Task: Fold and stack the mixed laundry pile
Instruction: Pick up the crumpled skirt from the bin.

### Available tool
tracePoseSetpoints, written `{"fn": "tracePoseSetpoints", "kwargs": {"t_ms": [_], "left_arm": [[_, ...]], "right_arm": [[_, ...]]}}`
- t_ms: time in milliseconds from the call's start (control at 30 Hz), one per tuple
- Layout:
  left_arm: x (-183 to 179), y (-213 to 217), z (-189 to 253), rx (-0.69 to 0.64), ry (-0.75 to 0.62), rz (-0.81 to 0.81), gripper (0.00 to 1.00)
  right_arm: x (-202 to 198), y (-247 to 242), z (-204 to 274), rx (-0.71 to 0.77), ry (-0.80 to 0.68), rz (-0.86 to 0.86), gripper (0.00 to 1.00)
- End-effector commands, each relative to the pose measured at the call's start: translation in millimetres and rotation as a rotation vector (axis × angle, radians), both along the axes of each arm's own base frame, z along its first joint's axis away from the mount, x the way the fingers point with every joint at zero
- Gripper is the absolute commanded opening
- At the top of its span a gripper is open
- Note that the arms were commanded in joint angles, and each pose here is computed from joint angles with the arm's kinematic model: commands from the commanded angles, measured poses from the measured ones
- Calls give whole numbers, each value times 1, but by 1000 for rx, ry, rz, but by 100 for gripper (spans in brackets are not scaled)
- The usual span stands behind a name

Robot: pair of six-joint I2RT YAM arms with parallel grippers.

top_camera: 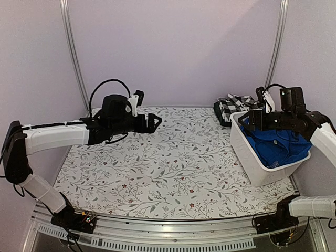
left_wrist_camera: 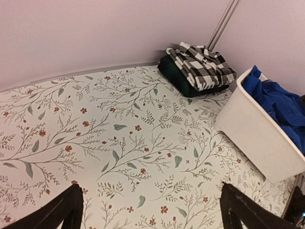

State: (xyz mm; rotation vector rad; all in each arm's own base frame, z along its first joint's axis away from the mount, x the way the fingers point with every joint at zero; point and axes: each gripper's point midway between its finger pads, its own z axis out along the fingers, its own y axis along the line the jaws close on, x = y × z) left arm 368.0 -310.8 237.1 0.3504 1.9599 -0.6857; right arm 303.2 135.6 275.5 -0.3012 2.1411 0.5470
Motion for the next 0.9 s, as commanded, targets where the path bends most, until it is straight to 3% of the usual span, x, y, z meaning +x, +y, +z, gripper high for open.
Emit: {"fn": "tracePoseSetpoints", "kwargs": {"t_ms": [0,167,333,667,867], "left_arm": [[-6,26,-11,8,38,90,100],[-7,36,-8,8,28,131,100],[-6,34,-13,0,34,131,100],[-3,19,-21,-22,44,79,100],[-4,18,-24,-32,42,75,100]], "right_arm": [[11,-9,-1,-66,9,-39,99],[22,-24,-6,-105,58,-122,99],[15,-73,-10,-133,141,-293,99],[6,-115,-41,-161,274,-475,99],[-21,-123,-58,-167,369,-541,99]]}}
